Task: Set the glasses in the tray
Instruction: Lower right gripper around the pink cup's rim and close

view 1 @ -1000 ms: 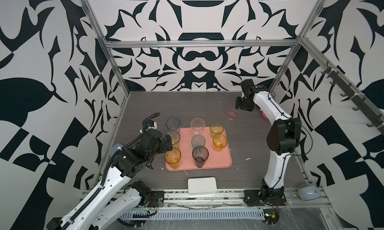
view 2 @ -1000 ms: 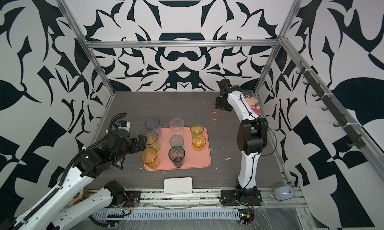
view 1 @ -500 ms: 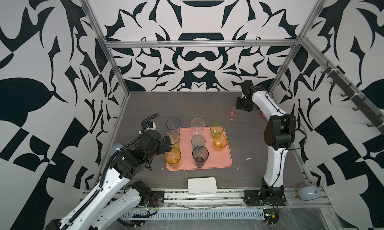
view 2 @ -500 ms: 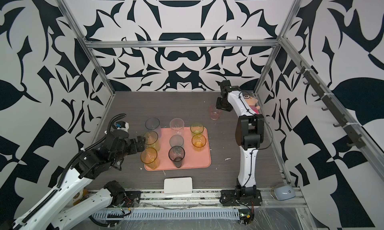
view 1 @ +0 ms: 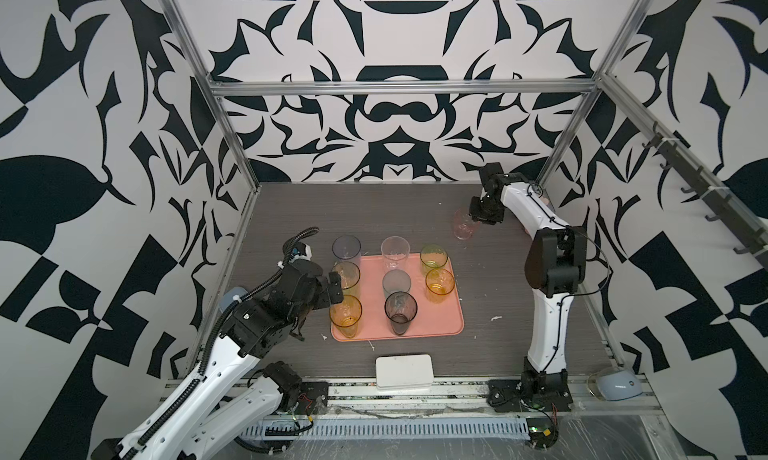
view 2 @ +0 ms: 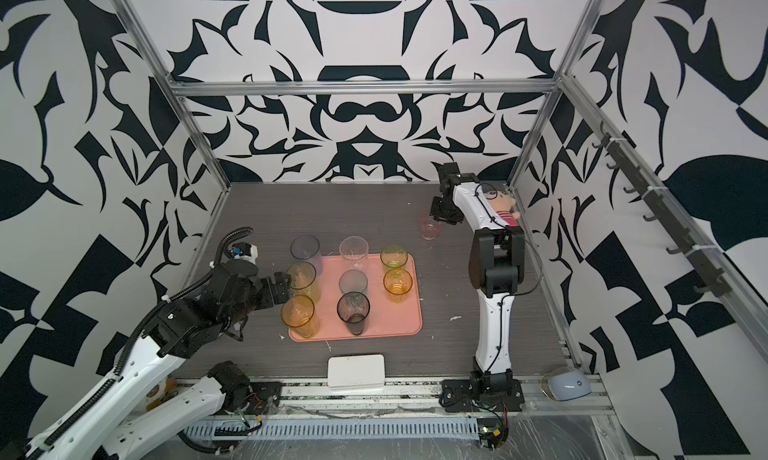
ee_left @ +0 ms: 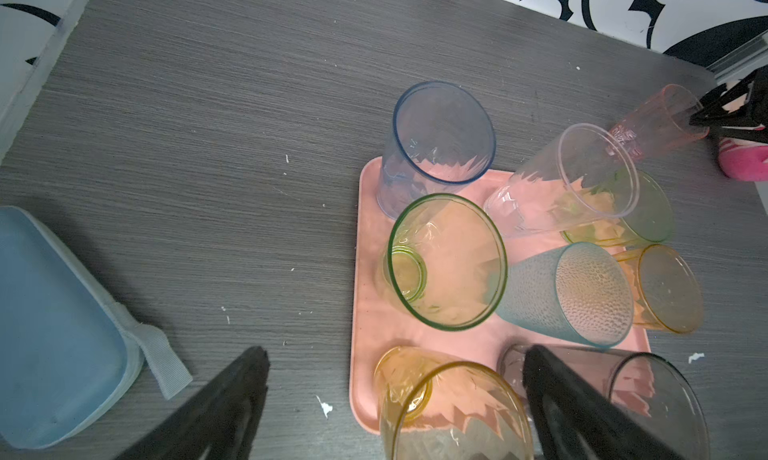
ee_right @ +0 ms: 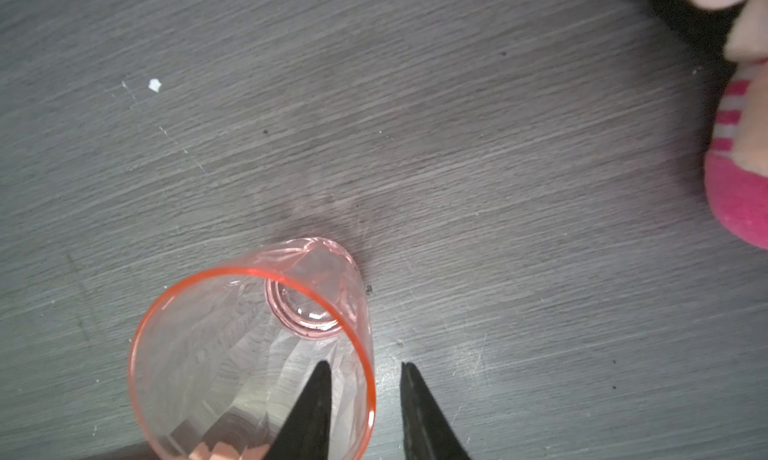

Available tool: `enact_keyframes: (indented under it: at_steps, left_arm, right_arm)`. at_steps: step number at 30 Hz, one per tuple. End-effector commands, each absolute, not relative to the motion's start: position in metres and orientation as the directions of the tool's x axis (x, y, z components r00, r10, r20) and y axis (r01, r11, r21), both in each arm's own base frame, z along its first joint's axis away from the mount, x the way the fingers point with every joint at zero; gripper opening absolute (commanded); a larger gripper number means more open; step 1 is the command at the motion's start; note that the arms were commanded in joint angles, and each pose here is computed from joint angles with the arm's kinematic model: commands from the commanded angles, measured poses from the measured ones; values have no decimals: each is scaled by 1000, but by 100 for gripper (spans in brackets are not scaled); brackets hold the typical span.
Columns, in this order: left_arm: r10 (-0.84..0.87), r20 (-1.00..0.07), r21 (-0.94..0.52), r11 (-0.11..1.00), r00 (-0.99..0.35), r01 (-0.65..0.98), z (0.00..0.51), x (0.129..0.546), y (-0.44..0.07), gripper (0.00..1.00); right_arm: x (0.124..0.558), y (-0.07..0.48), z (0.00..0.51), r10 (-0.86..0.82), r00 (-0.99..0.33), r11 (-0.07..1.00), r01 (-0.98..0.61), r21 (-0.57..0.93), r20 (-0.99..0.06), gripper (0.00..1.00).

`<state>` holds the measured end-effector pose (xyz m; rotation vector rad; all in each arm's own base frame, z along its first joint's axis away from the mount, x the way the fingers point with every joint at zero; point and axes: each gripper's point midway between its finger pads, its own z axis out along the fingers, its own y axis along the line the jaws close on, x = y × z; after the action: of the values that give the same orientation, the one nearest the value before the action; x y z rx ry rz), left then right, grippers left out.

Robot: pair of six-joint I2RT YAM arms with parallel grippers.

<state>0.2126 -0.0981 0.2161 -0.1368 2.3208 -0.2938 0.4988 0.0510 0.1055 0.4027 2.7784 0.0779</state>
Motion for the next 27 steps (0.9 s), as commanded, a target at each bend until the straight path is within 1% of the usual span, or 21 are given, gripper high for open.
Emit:
enact_keyframes:
  at_steps: [1,14,24,27]
  left_arm:
    - [-200,-699,-250,968,-686,-28,219,212,-93,99]
    - [-198,-698,-250,968,-688,-25,221,213,-95,100]
    - [-196,-696,-248,968,-690,-25,220,214,-96,99]
    - [-197,-697,-249,968,-690,-25,220,214,-96,100]
  right_arm:
    - [504,50,119,297,-893,955,273,118,-339,30]
    - [504,53,110,298,-901,954,270,128,-317,22]
    - [505,54,106,298,-903,954,270,129,-309,19]
    - [504,54,107,298,-903,954,270,130,-309,15]
